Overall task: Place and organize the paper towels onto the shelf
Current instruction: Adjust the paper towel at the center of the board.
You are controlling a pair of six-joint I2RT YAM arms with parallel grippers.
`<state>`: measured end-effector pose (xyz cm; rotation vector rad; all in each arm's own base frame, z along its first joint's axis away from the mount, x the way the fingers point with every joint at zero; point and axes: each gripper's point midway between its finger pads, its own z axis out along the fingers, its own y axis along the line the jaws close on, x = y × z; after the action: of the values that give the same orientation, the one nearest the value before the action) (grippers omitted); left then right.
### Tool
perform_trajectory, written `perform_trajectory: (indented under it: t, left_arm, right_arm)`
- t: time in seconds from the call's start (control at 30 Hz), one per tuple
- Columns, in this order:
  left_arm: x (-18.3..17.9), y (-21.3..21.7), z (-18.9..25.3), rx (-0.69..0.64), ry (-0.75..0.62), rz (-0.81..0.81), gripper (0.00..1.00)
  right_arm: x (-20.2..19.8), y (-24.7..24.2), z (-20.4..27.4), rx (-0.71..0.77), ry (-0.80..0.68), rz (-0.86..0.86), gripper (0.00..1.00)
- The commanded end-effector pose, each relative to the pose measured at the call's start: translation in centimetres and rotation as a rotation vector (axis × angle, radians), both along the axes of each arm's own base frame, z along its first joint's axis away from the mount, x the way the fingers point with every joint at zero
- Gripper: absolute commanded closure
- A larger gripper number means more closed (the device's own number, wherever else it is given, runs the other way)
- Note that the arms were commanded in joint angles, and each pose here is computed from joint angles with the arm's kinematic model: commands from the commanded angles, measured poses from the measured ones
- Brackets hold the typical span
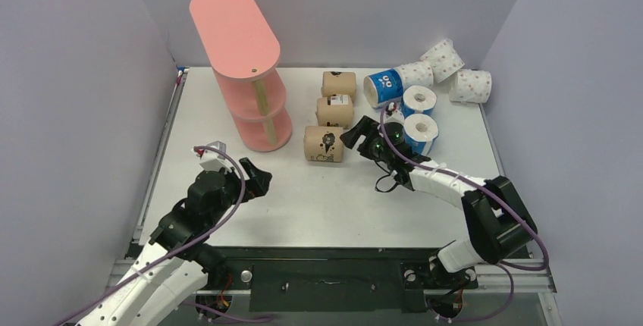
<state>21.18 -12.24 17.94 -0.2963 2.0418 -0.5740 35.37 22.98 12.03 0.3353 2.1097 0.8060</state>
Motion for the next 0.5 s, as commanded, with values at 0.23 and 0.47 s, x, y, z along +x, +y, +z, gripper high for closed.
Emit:
perform_trajectory:
  t: [0.23, 0.47]
  left_arm:
    - [-0.6, 0.6, 1.1, -0.03, -0.046, 0.01, 0.04]
    - [-0.8, 1.1, 1.3, -0.031, -0.057, 0.027, 0.04]
  right_arm:
    - [3.4, 3.8, 2.4, 0.198, -0.08, 0.121, 0.28]
    - [4.2, 4.5, 1.1, 0.219, -0.066, 0.132, 0.28]
